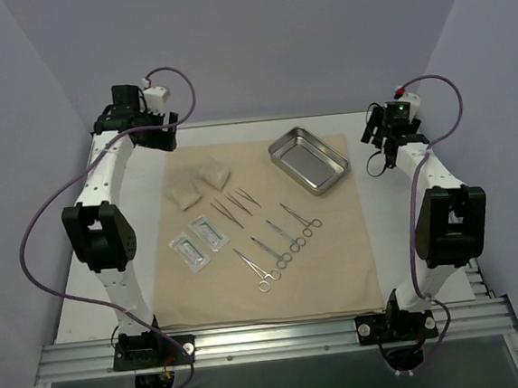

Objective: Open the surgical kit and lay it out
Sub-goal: Reset both arms

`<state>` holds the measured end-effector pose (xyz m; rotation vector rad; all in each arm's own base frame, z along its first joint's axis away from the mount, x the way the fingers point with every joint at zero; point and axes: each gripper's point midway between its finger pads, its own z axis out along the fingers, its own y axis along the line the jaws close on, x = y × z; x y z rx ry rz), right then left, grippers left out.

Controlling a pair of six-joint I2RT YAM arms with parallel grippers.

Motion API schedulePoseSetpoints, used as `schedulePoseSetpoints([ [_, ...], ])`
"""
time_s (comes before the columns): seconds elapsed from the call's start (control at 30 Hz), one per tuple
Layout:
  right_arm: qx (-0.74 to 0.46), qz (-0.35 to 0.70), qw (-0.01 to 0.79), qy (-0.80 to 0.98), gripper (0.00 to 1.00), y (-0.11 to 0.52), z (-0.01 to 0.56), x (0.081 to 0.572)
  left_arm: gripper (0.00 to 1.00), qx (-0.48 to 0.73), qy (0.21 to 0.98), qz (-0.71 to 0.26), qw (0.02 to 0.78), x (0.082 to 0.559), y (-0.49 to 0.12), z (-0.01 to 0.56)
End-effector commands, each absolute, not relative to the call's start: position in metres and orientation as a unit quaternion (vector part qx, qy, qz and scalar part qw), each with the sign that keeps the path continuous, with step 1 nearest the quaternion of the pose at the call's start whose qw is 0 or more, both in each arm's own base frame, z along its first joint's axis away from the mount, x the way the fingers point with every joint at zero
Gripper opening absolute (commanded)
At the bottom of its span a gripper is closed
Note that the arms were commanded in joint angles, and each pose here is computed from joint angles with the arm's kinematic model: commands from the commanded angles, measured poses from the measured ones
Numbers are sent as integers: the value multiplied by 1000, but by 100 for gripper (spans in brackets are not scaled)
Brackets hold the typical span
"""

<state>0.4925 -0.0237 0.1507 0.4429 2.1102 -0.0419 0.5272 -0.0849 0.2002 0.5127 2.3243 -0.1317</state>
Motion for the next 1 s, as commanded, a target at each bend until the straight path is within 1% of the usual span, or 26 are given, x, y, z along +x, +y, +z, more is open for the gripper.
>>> schedulePoseSetpoints([
  [0.0, 252, -77, 474, 840, 72, -85, 165, 467, 89, 80, 902, -15, 424, 525, 2, 227],
  [0.07, 269, -106, 467, 836, 72, -104, 160, 458, 89, 39, 901, -2, 432, 519, 39, 225],
  [0.3, 275, -116, 475, 828, 72, -111, 163, 456, 89, -22, 917, 22, 398, 480, 101, 189],
  [0.43, 271, -109, 472, 832, 72, -109, 159, 456, 89, -42, 925, 20, 377, 465, 114, 167],
  [0.53, 269, -109, 469, 834, 72, -108, 157, 455, 89, -48, 928, 16, 369, 462, 117, 161],
  [0.97, 250, -84, 489, 831, 71, -99, 162, 457, 89, -45, 930, 5, 366, 461, 113, 160],
])
